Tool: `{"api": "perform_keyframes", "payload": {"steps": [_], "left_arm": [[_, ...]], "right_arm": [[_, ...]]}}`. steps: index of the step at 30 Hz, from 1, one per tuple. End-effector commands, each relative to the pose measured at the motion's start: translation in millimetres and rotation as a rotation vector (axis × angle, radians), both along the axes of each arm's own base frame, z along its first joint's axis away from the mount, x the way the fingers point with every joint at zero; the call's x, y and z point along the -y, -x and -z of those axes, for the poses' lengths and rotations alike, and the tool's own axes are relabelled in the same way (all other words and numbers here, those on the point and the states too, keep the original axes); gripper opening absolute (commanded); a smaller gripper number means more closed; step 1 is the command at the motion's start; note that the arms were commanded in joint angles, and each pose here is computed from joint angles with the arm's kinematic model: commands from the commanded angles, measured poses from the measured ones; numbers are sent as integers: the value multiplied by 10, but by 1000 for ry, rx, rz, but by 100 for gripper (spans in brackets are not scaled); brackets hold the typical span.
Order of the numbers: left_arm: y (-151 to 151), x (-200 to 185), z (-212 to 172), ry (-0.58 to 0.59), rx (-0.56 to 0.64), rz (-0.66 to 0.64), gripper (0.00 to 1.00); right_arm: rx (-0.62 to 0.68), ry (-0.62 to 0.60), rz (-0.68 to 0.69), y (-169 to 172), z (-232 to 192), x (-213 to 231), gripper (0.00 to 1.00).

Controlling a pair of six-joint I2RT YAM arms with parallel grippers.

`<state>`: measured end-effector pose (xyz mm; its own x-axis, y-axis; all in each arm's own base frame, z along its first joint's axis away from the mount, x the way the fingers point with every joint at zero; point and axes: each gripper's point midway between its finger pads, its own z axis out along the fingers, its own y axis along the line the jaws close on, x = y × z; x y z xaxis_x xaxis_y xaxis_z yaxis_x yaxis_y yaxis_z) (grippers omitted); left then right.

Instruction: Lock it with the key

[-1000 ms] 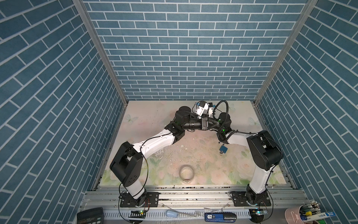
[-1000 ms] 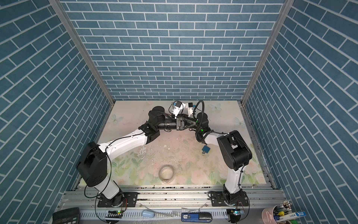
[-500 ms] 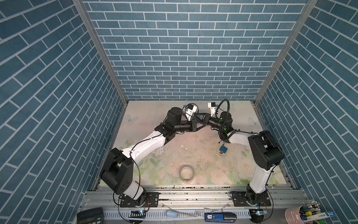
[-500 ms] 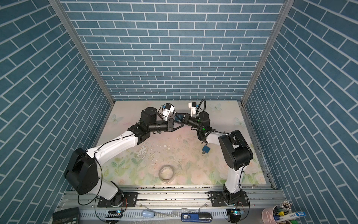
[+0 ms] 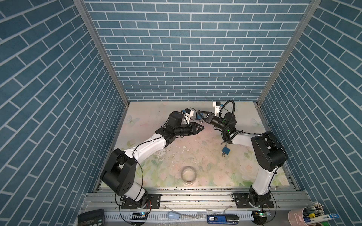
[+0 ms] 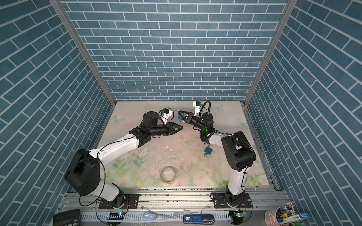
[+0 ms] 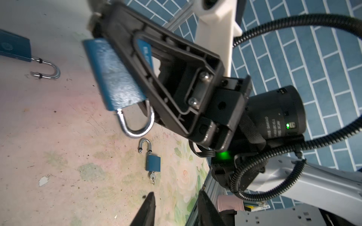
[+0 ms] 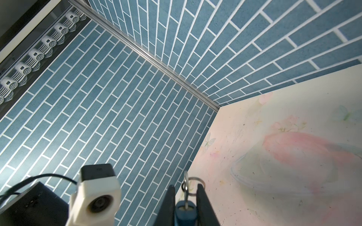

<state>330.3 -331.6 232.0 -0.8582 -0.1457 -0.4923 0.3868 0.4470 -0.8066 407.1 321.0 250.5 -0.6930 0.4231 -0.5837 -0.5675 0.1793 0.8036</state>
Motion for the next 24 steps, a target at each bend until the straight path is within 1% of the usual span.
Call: {"api": "perform_keyframes", "payload": {"steps": [1,6,10,12,15,17,21,24], "left_arm": [[-145,-27,-21,26,17,-47,43],[-298,7,-28,85,9,-84,44],[-385,33,53,102,-3,-104,43],[-419,40,98,108,-11,-116,40],[-475,28,153,128,-22,-150,38],[-513,35,174,142,-30,-165,35],[-571,46,149,180,-30,-186,30],[-579,38,120,203,-29,-193,29]], "right_arm": [[58,-66,9,57,-255,46,0],[62,-86,17,81,-259,73,0],[58,-128,30,69,-267,107,0],[62,-150,36,73,-293,132,0],[65,-154,33,80,-303,126,0],[65,-154,32,81,-304,126,0],[62,-154,32,90,-289,130,0],[66,-155,34,98,-302,133,0]]}}
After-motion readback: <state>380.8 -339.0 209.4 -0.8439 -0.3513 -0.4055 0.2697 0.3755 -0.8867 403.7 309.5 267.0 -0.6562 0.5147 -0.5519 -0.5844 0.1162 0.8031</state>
